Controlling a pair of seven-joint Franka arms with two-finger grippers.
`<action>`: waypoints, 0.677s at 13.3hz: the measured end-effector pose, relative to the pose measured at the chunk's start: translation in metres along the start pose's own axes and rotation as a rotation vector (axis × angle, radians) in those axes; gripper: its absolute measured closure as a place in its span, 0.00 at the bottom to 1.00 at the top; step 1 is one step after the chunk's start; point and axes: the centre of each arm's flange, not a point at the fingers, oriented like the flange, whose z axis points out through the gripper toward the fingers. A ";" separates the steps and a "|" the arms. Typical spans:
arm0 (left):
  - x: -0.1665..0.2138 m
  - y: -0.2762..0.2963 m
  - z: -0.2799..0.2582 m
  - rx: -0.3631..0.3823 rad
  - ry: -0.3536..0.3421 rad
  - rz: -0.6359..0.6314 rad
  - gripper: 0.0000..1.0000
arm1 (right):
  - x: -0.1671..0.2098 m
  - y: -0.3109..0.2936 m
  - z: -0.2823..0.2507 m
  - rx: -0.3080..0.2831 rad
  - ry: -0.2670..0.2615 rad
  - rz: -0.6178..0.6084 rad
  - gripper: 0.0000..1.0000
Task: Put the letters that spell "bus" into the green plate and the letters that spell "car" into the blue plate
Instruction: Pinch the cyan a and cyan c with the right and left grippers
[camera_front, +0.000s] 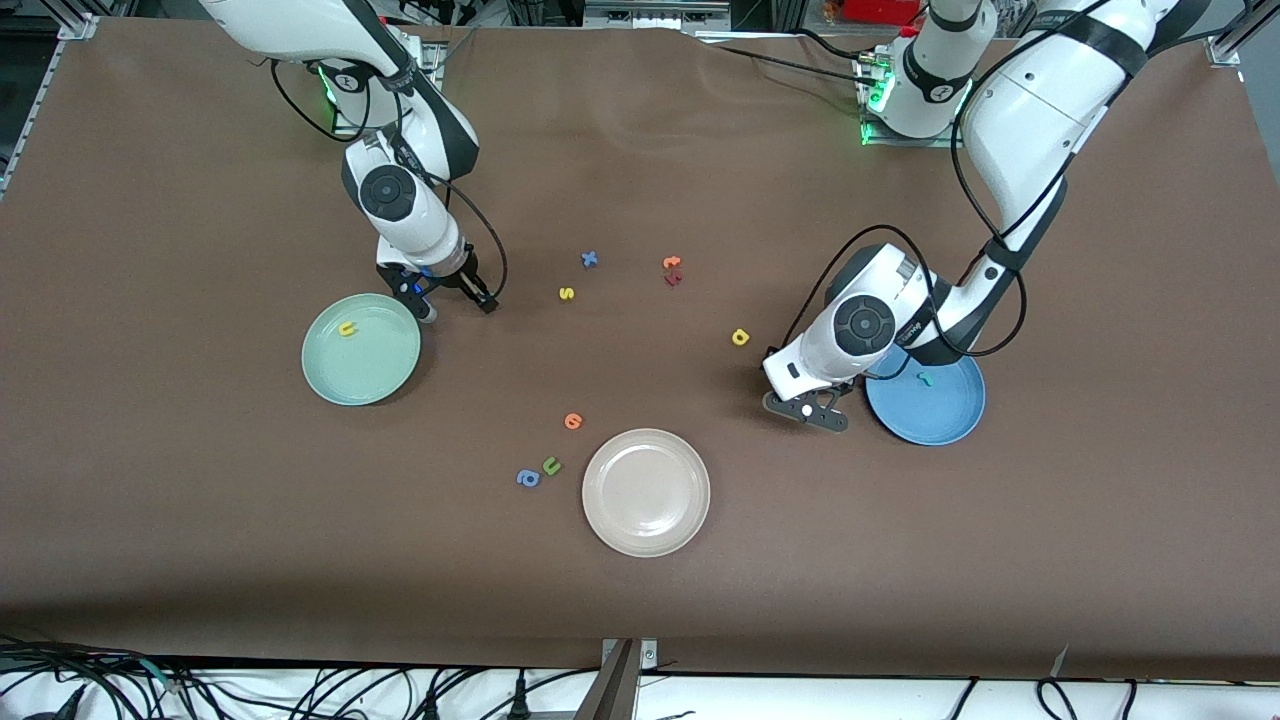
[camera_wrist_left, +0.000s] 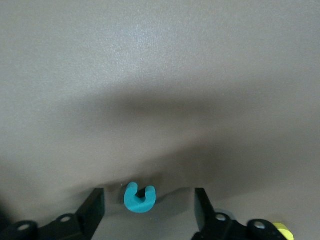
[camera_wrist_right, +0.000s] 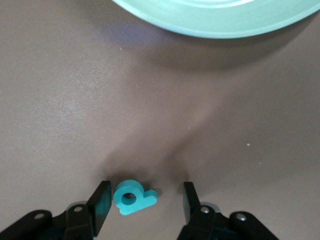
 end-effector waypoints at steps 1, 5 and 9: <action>-0.001 0.000 -0.001 0.002 0.000 0.001 0.37 | 0.000 -0.001 0.000 0.006 0.001 0.000 0.33; -0.005 0.001 0.002 0.003 -0.008 0.003 0.52 | -0.002 -0.002 -0.001 0.015 0.002 -0.003 0.33; -0.005 0.000 0.002 0.004 -0.007 0.002 0.61 | -0.005 -0.002 0.003 0.016 -0.002 -0.008 0.33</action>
